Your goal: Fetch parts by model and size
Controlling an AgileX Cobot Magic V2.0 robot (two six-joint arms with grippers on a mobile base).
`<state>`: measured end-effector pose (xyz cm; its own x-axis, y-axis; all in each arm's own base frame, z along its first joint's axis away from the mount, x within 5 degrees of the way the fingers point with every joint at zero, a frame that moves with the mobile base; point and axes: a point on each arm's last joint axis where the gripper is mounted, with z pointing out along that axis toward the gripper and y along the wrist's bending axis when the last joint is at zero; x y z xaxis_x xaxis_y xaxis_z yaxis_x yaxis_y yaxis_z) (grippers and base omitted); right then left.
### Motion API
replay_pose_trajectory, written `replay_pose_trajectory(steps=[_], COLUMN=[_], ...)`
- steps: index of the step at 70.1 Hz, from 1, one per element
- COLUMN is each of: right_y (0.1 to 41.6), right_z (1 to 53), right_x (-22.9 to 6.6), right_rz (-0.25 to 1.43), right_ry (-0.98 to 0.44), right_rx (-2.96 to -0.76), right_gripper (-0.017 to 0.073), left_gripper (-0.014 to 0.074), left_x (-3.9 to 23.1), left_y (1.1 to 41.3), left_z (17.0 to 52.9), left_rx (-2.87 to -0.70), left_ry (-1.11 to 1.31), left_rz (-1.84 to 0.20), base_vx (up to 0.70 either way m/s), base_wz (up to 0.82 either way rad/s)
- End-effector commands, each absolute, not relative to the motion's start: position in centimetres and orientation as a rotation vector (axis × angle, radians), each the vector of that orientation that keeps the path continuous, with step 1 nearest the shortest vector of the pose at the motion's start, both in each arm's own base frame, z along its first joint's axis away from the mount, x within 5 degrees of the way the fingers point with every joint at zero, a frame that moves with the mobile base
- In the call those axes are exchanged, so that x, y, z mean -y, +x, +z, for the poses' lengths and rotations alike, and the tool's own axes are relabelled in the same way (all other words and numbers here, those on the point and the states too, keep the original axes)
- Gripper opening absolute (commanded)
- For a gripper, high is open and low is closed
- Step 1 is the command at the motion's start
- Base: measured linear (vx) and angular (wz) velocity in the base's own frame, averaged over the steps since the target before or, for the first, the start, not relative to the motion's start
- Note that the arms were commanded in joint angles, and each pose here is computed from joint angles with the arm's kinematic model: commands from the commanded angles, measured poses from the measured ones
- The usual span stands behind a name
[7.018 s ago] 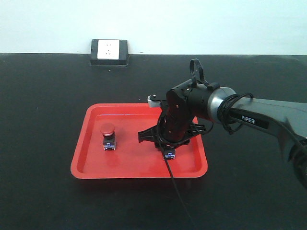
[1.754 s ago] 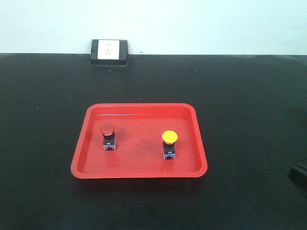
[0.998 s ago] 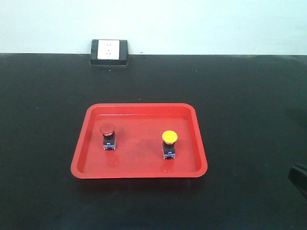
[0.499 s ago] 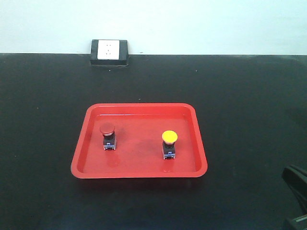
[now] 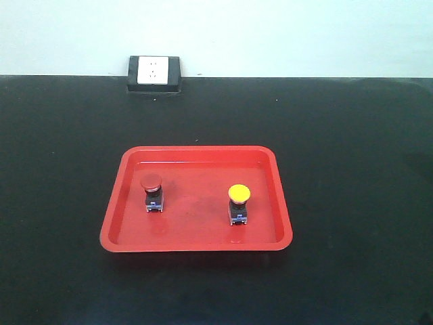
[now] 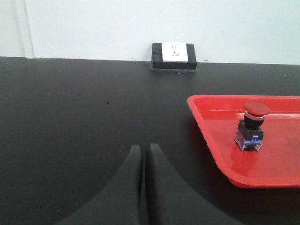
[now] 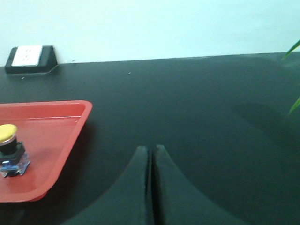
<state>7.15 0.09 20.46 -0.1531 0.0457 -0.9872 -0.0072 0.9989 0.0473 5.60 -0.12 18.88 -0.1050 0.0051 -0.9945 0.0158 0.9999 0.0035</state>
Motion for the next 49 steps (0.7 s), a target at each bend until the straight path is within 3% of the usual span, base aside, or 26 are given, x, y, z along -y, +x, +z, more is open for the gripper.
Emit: replay_pose_trajectory(steps=[1,49], right_y=[6.9,5.6], right_z=[21.3,20.1], right_x=[0.0,0.0], right_rz=[0.019,0.025], right_ry=[0.024,0.027], right_rx=[-1.604,-1.508], right_gripper=[-0.0009,-0.0009], left_gripper=[-0.0006,-0.0006], left_x=[0.1,0.1], left_y=[5.6,5.6], left_z=[19.9,19.9], left_rx=[-1.582,-1.582], left_ry=[0.001,0.001], left_rz=[-0.018,-0.018], base_vx=[0.0,0.0], base_wz=[0.0,0.0])
